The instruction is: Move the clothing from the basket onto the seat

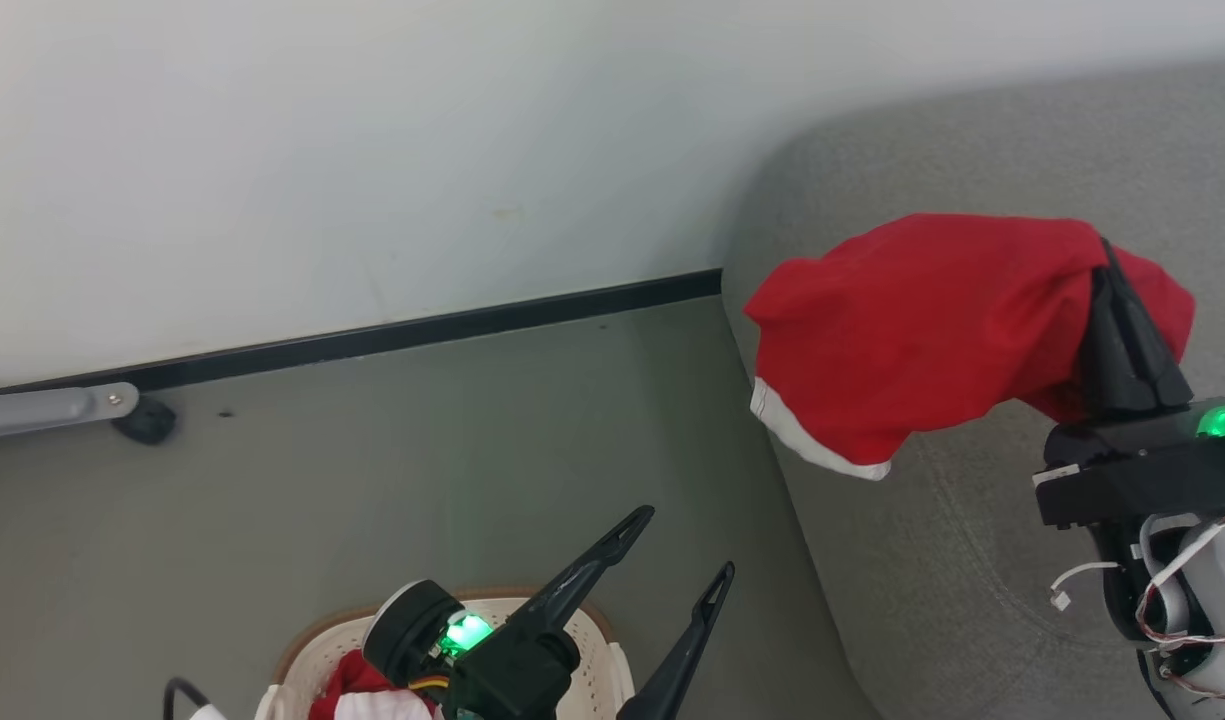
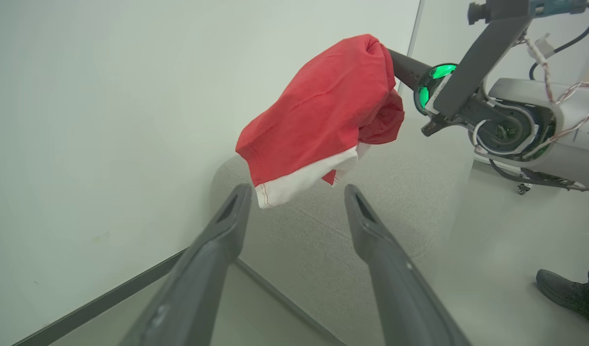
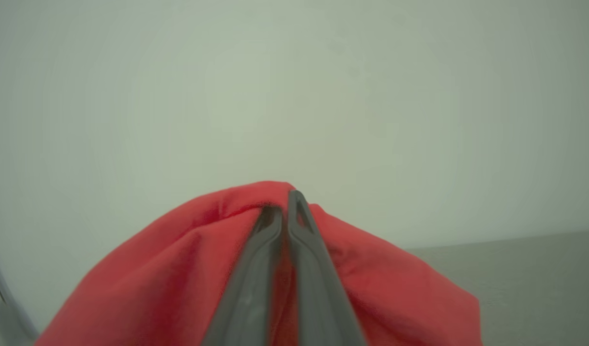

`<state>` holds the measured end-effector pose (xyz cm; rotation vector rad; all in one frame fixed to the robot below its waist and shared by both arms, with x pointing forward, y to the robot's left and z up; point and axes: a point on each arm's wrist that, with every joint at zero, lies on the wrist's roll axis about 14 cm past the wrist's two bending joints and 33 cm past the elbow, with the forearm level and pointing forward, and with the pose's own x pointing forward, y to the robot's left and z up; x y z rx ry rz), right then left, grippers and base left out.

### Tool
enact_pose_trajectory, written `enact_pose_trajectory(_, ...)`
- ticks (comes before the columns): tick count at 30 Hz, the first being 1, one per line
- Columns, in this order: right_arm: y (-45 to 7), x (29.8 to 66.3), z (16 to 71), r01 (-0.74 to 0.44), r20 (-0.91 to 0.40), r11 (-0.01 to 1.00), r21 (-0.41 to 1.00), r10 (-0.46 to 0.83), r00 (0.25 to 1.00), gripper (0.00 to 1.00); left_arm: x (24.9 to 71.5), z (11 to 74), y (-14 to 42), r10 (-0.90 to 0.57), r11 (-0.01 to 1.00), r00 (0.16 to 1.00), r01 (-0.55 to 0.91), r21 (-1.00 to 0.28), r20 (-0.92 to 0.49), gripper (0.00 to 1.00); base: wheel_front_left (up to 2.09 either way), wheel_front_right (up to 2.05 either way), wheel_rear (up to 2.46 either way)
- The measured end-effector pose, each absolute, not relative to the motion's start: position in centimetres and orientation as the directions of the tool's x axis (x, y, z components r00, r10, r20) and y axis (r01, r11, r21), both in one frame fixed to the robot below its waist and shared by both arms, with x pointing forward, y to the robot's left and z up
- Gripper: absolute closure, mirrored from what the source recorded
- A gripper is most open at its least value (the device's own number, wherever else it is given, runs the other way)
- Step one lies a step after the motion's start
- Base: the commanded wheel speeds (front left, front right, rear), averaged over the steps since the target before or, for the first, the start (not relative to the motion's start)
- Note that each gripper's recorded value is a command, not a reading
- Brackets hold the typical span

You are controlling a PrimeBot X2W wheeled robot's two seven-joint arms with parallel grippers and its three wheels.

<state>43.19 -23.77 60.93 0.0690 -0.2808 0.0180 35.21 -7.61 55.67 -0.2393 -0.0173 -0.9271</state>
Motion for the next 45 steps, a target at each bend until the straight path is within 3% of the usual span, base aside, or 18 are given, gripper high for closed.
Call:
enact_pose_trajectory(13,-33.5,41.5,58.3,0.265,0.198,0.962,0.061,-0.271,0.942,1.0,36.3,53.8,-11.5,-0.87,0.451,0.484,0.859,-0.242,0.098,0.0,0.0,0.0,0.0)
enact_pose_trajectory(20,-37.8,42.5,58.0,0.381,0.187,0.923,0.053,-0.384,0.904,1.0,37.5,51.9,-12.5,-0.89,0.416,0.45,0.867,-0.275,0.074,0.0,0.0,0.0,0.0)
enact_pose_trajectory(35,-43.6,48.0,59.3,0.506,0.235,0.86,0.057,-0.505,0.831,1.0,40.1,48.4,-12.3,-0.895,0.413,0.445,0.855,-0.313,0.035,0.0,0.0,0.0,0.0)
enact_pose_trajectory(45,-45.4,51.5,55.8,0.551,0.181,0.834,0.042,-0.549,0.816,1.0,42.0,46.1,-11.4,-0.883,0.434,0.469,0.83,-0.349,0.018,0.0,0.0,0.0,0.0)
